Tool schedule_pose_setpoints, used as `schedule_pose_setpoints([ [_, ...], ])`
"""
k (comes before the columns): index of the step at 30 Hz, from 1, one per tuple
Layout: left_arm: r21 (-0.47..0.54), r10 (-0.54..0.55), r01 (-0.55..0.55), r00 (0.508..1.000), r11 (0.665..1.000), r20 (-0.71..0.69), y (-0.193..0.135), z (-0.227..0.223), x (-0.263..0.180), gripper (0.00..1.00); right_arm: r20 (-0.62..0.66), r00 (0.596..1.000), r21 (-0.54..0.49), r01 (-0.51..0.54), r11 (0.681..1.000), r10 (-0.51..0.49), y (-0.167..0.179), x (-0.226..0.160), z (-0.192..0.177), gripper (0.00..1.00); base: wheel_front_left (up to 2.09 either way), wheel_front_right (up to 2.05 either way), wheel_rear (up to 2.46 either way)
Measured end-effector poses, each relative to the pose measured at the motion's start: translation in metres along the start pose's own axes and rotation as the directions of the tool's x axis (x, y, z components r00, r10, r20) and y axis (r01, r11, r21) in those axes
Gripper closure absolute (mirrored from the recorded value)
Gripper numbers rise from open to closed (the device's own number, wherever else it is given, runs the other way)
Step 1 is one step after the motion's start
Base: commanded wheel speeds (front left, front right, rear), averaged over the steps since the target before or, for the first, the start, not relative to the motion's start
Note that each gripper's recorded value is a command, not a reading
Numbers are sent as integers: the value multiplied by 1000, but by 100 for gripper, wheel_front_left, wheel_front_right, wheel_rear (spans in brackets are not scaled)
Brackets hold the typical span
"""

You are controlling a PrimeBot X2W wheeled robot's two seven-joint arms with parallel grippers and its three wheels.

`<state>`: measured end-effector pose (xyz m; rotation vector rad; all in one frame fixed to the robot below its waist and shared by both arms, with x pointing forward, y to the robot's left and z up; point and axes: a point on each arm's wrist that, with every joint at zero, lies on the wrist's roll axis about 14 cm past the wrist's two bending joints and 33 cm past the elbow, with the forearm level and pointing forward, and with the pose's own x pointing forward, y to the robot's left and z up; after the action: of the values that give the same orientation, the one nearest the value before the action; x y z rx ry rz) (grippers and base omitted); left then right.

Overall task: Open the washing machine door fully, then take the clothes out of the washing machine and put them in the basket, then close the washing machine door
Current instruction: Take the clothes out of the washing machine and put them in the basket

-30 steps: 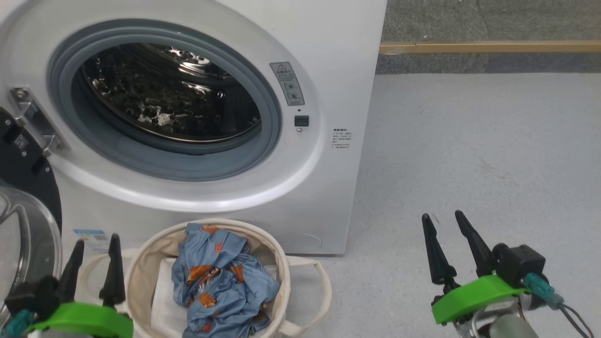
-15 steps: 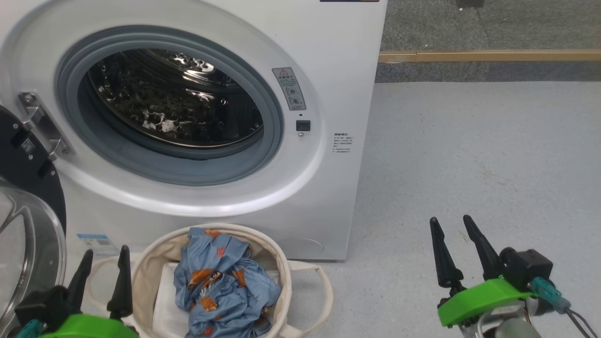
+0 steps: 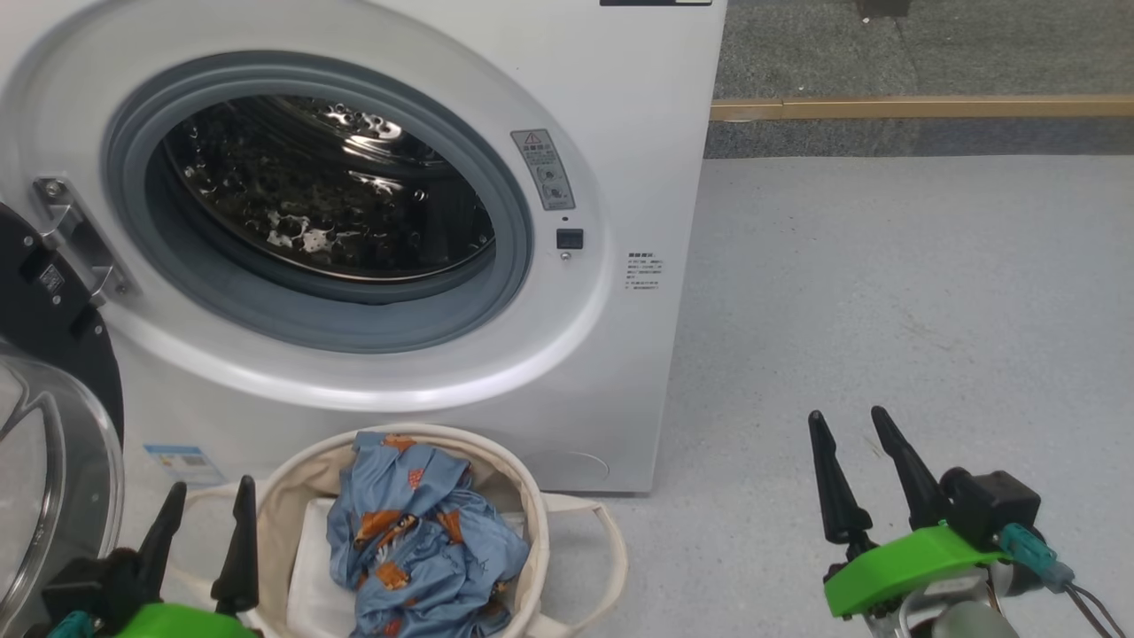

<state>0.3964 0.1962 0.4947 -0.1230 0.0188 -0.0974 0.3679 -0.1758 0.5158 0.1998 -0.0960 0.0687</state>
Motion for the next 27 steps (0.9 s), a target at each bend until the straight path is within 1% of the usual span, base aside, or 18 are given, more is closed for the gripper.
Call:
schedule_pose_setpoints([
  [21, 27, -10, 10, 1000, 1000, 3, -3, 2, 1, 0, -2, 1000, -1, 0, 1000, 0, 0, -1, 0, 0, 0, 0, 0],
  [27, 32, -1, 1, 1000, 999, 2, -1, 2, 1, 0, -3, 1000, -1, 0, 1000, 0, 0, -1, -1, 0, -58, 41, 18],
])
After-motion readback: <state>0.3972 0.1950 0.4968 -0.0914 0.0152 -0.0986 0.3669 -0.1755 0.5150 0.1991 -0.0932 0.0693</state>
